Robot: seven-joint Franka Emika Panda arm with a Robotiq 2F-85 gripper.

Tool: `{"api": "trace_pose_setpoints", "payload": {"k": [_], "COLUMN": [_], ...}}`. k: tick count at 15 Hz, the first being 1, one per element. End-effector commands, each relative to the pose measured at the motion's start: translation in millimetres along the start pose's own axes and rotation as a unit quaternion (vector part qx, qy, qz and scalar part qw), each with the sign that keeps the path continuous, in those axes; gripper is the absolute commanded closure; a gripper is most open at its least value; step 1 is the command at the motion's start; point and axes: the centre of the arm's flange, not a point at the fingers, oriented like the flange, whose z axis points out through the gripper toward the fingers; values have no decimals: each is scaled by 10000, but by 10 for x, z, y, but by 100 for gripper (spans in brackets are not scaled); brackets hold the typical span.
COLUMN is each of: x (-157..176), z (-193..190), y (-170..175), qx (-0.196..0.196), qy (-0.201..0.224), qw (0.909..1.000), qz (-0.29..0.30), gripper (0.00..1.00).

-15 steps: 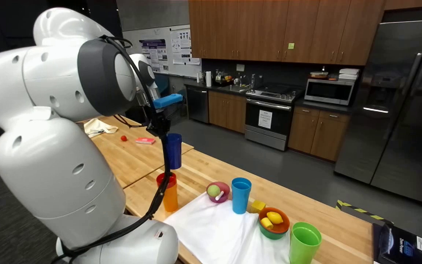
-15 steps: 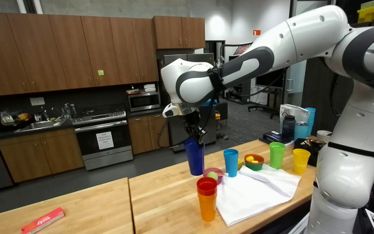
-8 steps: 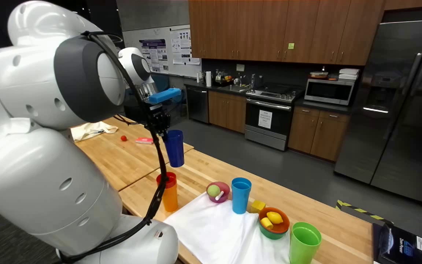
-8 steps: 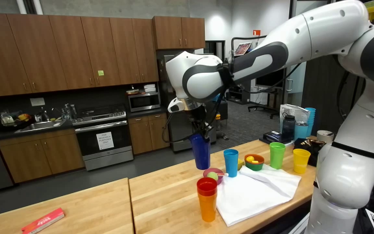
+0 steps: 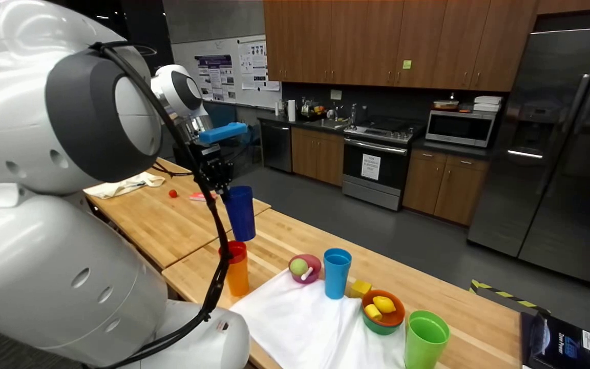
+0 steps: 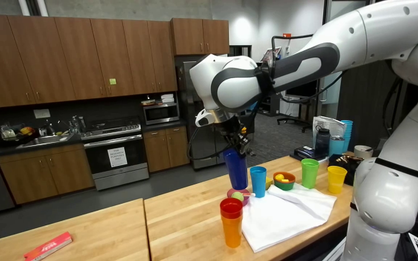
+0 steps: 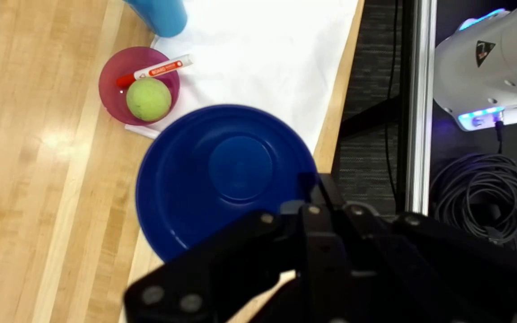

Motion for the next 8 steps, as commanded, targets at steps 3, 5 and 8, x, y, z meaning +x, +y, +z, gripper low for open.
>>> {"api": "trace_pose_setpoints", "payload": {"k": [3,5,8], "x": [-43,3,62], "z": [28,56,89], "y": [-313,-367,-408], "qx": [269,396,506], "qy": [-336,-419,-411], "qw": [9985,9967,9938], "qz": [-351,-566,-898], "gripper": [99,99,99]}}
